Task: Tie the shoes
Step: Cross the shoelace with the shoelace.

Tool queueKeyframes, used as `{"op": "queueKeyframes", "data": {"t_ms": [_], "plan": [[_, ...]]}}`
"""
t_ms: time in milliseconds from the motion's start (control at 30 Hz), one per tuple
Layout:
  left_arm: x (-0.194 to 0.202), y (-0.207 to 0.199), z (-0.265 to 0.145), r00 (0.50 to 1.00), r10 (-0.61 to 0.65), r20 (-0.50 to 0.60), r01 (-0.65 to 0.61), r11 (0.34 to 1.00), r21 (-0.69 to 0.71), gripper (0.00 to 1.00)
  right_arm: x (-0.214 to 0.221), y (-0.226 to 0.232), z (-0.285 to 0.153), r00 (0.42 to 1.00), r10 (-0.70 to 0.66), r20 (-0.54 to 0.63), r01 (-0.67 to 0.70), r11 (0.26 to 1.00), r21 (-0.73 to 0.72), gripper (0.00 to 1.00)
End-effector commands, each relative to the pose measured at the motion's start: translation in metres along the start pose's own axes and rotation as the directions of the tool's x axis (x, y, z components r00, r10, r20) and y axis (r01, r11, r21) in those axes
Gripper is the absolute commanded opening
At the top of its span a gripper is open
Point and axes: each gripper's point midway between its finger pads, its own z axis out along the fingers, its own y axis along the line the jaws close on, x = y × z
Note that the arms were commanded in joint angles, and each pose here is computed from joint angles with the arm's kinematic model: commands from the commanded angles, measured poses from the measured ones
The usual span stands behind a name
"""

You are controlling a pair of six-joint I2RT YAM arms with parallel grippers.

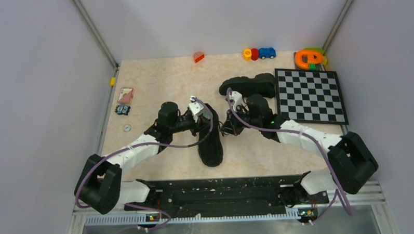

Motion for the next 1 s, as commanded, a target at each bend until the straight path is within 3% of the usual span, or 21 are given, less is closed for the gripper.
{"op": "queueKeyframes", "data": {"t_ms": [0,200,467,633,833,967], "plan": [[-0.038,0.001,-0.002,0.992,0.096,0.079,-0.097,0.995,0.008,0.0,-0.05,0.007,-0.037,0.996,-0.085,0.024,0.082,0.99,0.118,0.0],[-0.037,0.0,-0.001,0.993,0.098,0.064,-0.099,0.995,0.013,0.0,-0.061,0.001,-0.057,0.991,-0.078,-0.111,0.099,0.974,0.205,0.0],[-0.033,-0.003,0.0,0.994,0.105,0.041,-0.106,0.994,0.023,0.0,-0.088,-0.041,-0.063,0.953,-0.164,-0.256,0.256,0.887,0.383,0.01],[-0.032,-0.003,0.001,0.993,0.112,0.037,-0.113,0.993,0.025,0.0,-0.119,-0.049,-0.047,0.928,-0.332,-0.168,0.372,0.838,0.399,0.06],[-0.029,-0.004,0.002,0.993,0.117,0.029,-0.118,0.993,0.027,0.0,-0.141,-0.031,-0.019,0.852,-0.524,-0.003,0.501,0.813,0.296,0.08],[-0.028,-0.004,0.003,0.993,0.119,0.026,-0.12,0.992,0.031,0.0,-0.151,-0.022,-0.014,0.82,-0.57,0.05,0.534,0.794,0.291,0.09]]}}
